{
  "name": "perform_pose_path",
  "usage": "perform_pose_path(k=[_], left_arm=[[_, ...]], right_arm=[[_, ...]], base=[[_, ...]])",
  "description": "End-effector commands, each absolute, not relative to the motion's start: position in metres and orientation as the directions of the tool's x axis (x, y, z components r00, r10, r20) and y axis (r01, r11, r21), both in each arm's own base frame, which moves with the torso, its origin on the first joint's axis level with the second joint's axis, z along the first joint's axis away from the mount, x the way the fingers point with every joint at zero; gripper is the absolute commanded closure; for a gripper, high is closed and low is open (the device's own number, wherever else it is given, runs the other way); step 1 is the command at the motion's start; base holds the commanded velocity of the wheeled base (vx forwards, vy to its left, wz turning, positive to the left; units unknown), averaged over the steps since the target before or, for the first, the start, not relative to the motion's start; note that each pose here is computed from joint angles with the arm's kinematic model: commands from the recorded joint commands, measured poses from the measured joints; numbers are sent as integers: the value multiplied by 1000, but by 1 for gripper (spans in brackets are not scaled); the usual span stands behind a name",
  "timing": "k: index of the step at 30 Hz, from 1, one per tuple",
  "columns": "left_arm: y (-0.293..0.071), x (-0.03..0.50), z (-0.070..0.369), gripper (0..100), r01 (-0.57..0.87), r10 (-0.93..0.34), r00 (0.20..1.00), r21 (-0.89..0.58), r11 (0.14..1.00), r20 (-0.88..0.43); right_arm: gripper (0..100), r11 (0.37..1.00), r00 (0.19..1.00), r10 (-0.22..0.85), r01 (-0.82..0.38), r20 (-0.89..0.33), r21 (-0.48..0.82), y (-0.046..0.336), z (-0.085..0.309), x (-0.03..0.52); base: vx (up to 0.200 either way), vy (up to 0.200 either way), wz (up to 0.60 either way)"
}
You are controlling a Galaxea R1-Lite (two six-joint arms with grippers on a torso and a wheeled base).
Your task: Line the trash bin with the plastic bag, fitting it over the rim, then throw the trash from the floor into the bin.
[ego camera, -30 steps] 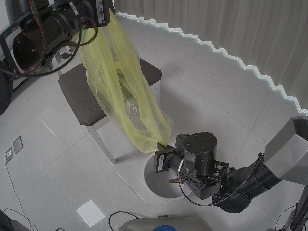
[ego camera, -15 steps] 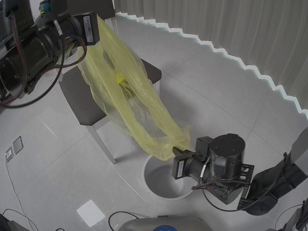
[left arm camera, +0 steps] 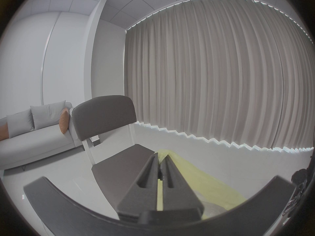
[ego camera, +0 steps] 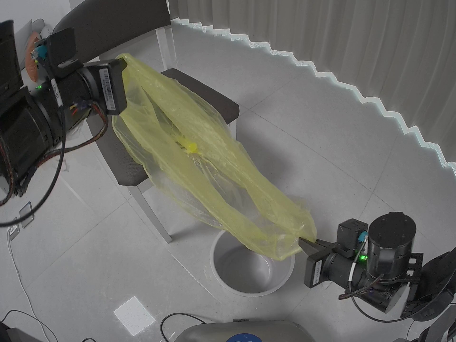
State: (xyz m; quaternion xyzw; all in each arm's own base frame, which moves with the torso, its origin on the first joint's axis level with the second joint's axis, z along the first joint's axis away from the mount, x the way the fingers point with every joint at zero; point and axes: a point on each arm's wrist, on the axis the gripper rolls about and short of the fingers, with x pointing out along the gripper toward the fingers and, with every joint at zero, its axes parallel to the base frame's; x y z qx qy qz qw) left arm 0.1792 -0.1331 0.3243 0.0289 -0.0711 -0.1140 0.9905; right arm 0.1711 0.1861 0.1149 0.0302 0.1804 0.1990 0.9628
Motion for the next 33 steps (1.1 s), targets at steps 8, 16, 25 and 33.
perform_pose_path(k=[8, 16, 25, 33], left_arm=[[-132, 153, 290, 100, 314, -315, 949, 36, 949, 25], [-131, 135, 271, 100, 442, -443, 897, -24, 897, -19], [-133, 129, 255, 100, 504, -504, 861, -24, 863, -70], [-136, 126, 242, 100, 515, -521, 846, -76, 854, -112]], right_arm=[[100, 956, 875, 291, -276, -387, 95, 128, 129, 147], [100, 966, 888, 258, -238, -380, 98, 107, 130, 134], [100, 976, 894, 219, -198, -391, 95, 100, 129, 137], [100, 971, 885, 239, -214, -399, 108, 92, 126, 129]], base=[[0, 0, 0], [0, 0, 0], [0, 0, 0], [0, 0, 0]])
